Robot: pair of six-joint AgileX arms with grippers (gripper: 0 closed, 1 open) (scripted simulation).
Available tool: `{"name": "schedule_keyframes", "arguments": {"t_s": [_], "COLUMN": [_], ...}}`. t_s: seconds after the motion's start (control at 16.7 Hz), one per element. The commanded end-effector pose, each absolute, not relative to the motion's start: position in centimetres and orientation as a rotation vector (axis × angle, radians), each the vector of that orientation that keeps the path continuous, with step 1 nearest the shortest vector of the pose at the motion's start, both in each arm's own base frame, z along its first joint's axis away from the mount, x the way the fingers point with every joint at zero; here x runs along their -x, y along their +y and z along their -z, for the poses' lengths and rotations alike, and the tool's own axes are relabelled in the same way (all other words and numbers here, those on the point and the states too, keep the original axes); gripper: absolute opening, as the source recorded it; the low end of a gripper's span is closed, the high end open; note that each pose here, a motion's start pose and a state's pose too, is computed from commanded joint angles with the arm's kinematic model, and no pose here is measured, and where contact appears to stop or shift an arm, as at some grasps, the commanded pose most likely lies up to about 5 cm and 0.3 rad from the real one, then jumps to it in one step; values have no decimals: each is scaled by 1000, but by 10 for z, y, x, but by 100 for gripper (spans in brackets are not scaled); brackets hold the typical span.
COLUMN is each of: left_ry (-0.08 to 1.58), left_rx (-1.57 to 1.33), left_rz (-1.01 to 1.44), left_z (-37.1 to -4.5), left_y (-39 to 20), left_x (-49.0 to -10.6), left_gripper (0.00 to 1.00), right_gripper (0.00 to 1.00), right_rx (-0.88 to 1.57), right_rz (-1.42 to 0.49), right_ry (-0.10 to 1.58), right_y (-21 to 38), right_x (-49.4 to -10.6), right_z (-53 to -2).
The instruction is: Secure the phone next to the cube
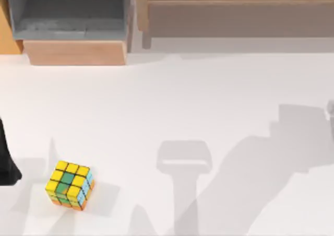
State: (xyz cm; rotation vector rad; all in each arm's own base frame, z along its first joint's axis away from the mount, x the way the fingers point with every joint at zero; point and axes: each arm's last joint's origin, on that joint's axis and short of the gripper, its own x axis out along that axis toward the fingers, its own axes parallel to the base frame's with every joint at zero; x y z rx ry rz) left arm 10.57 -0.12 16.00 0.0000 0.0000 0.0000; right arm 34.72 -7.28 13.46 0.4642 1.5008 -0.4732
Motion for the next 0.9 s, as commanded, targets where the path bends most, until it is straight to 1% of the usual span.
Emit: {"name": "schedule_keyframes", "arguments": {"t_s": [0.18,0.48,0.66,0.9], "left_ry": [0,0,0,0], "left_rx": [0,0,0,0], "left_rz": [0,0,0,0], "left_z": [-160,-160,-160,-160], "left_y": [-1,-1,-1,-1], "left_x": [-106,-106,-106,-106], "left_gripper": [100,100,100,100], "right_gripper": [0,0,0,0], "right_rx": [-467,-467,-454,-415], "right_rz": [473,444,406,333], "right_ry": [1491,1393,1370,1376], "right_y": [-72,-52,-22,34], "right_x": [-348,-363,-374,-384], "right_z": [-137,-173,-188,-201]}}
